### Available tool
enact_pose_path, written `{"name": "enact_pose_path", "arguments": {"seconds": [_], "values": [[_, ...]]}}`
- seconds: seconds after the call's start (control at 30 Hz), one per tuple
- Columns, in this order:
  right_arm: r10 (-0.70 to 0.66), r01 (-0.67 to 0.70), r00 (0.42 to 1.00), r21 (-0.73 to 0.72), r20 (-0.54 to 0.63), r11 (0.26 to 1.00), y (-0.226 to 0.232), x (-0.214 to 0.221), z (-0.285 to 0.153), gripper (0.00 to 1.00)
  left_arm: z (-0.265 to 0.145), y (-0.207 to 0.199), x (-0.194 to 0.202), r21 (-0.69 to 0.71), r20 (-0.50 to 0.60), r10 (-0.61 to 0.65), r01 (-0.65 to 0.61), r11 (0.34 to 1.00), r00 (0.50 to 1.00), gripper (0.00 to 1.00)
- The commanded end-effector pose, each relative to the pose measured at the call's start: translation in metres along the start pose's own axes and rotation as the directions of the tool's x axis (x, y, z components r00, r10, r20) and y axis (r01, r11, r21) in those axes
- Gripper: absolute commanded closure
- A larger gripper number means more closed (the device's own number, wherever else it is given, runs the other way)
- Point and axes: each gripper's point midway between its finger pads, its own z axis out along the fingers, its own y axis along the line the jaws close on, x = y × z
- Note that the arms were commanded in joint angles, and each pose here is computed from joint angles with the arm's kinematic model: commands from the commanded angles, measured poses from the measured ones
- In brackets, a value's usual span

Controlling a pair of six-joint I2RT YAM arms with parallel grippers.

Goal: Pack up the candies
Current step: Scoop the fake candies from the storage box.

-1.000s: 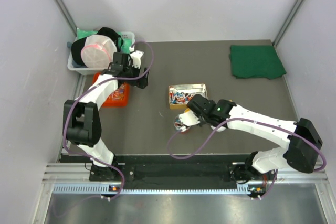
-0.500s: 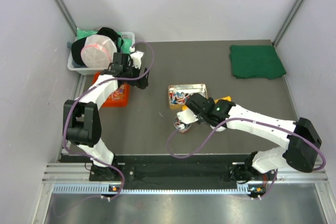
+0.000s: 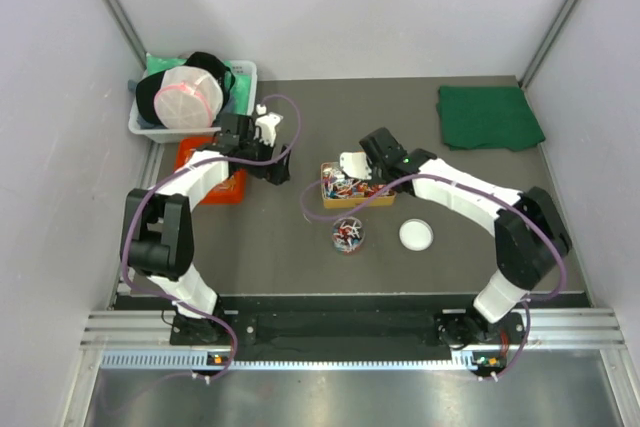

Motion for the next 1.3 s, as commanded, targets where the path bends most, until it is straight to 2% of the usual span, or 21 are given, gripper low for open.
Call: {"name": "enact_pose_path", "arguments": {"seconds": [0.0, 0.1, 0.27, 0.5, 0.67, 0.77, 1.03, 1.2, 1.27], "values": [[0.185, -0.193, 0.978, 0.087, 0.091, 0.977, -0.045, -0.022, 0.002, 1.00, 0.003, -0.023, -0.017, 0.060, 0.077, 0.072, -0.077, 0.995, 0.994, 0.01], [0.282, -0.290, 0.955, 0.099, 0.087, 0.952, -0.055, -0.016, 0.002, 1.00, 0.004, -0.037, -0.016, 0.077, 0.081, 0.103, -0.109, 0.991, 0.991, 0.01], [0.463, -0.459, 0.886, 0.143, 0.011, 0.877, -0.068, 0.031, 0.015, 1.00, 0.002, -0.057, -0.019, 0.096, 0.114, 0.156, -0.167, 0.981, 0.981, 0.01], [0.698, -0.693, 0.714, 0.086, -0.049, 0.715, -0.046, 0.078, 0.041, 1.00, -0.002, -0.077, -0.025, 0.124, 0.153, 0.197, -0.217, 0.968, 0.968, 0.01], [0.726, -0.727, 0.678, 0.049, -0.115, 0.685, -0.014, 0.086, 0.060, 1.00, -0.001, -0.087, -0.020, 0.147, 0.147, 0.217, -0.239, 0.960, 0.965, 0.01], [0.730, -0.733, 0.670, 0.040, -0.132, 0.679, -0.003, 0.087, 0.071, 1.00, 0.003, -0.092, -0.018, 0.147, 0.142, 0.232, -0.253, 0.956, 0.962, 0.01], [0.771, -0.784, 0.607, 0.010, -0.189, 0.620, 0.017, 0.106, 0.094, 1.00, 0.010, -0.098, -0.010, 0.149, 0.121, 0.242, -0.259, 0.954, 0.963, 0.01], [0.777, -0.794, 0.596, -0.005, -0.204, 0.608, 0.023, 0.109, 0.098, 0.80, 0.016, -0.096, -0.007, 0.131, 0.102, 0.241, -0.253, 0.958, 0.965, 0.01], [0.778, -0.795, 0.595, -0.006, -0.203, 0.607, 0.023, 0.109, 0.098, 0.78, 0.017, -0.097, -0.007, 0.127, 0.099, 0.246, -0.257, 0.958, 0.964, 0.01]]}}
